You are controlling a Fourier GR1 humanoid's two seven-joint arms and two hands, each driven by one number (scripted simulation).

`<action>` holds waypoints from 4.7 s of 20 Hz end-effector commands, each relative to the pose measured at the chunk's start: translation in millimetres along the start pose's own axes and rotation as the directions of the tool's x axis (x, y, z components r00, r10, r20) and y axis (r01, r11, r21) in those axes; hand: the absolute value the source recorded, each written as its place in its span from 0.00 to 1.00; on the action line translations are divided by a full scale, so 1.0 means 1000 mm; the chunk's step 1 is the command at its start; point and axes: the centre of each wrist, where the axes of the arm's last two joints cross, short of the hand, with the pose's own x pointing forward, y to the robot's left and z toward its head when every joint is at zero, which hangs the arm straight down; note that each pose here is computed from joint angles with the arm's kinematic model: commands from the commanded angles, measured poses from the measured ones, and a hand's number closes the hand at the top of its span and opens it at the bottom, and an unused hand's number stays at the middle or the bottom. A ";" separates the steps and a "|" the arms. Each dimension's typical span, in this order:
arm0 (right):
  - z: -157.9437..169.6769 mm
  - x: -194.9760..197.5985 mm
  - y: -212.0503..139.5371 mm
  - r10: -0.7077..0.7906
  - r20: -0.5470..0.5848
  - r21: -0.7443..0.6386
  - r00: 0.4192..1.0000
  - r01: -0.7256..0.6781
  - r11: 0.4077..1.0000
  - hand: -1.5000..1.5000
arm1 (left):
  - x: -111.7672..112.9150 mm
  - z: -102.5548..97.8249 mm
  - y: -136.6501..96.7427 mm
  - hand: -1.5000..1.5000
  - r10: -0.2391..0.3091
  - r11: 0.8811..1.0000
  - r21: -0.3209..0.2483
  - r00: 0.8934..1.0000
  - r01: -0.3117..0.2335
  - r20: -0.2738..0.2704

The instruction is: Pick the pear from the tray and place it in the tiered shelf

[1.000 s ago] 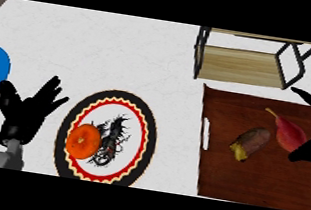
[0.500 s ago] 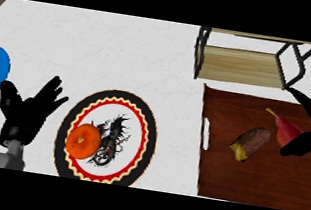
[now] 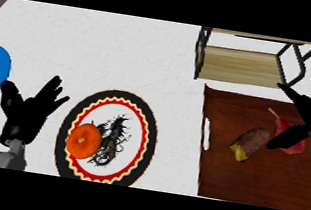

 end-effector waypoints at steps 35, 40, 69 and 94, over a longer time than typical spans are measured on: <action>0.164 0.238 -0.036 -0.096 0.435 -0.355 0.895 0.269 0.896 1.00 | -0.009 -0.005 0.013 0.50 0.011 1.000 0.018 0.996 -0.009 -0.089; 0.194 0.243 -0.091 -0.109 0.400 -0.410 0.910 0.284 0.866 1.00 | -0.014 -0.003 -0.013 0.50 -0.003 1.000 -0.009 0.996 0.002 -0.087; 0.085 0.241 -0.256 -0.094 0.313 -0.479 0.945 0.243 0.844 1.00 | -0.014 -0.001 0.010 0.50 -0.001 0.999 -0.038 0.998 -0.002 -0.065; 0.013 0.214 -0.238 -0.063 0.377 -0.471 0.924 0.250 0.846 1.00 | -0.006 -0.008 -0.006 0.50 -0.013 1.000 -0.010 0.997 0.013 -0.081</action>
